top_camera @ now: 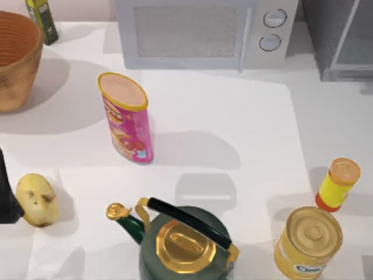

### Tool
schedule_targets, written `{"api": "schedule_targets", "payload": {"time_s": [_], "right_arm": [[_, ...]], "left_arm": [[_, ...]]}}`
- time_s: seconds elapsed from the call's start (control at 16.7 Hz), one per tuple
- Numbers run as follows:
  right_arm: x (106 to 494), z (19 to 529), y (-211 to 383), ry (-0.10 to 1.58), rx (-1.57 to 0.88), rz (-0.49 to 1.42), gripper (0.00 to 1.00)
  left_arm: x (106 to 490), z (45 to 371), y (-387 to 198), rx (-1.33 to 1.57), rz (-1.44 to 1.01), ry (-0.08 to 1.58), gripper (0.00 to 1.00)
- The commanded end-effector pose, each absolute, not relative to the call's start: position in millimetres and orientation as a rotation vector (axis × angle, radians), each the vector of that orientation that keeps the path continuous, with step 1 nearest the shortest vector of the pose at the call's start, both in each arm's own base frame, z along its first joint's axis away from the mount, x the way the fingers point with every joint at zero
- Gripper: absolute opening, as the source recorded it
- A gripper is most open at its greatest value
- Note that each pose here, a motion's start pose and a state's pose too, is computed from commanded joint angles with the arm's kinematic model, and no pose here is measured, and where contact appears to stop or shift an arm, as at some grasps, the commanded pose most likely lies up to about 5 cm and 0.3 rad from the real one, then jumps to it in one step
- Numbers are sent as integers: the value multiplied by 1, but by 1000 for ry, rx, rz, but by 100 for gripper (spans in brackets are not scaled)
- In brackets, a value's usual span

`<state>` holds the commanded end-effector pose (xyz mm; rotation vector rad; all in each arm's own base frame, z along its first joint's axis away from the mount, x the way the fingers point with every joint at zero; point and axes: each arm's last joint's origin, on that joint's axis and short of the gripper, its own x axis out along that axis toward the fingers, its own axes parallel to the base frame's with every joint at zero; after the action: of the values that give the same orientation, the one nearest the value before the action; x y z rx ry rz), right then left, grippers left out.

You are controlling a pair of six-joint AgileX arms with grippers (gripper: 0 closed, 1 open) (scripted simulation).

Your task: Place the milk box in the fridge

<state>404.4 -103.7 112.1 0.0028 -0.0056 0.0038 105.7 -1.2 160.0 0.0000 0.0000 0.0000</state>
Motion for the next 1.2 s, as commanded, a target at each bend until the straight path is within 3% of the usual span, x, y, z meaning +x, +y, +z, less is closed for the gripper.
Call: {"api": "schedule_targets", "payload": {"time_s": [0.3, 0.84, 1.2], "right_arm": [[419, 103, -101, 36, 14, 11, 0], [512, 141, -105, -42, -7, 13, 0], [524, 133, -102, -4, 4, 13, 0]], "left_arm": [[106, 160, -1, 0, 0, 0, 100], [106, 160, -1, 0, 0, 0, 100], [106, 160, -1, 0, 0, 0, 100]]}}
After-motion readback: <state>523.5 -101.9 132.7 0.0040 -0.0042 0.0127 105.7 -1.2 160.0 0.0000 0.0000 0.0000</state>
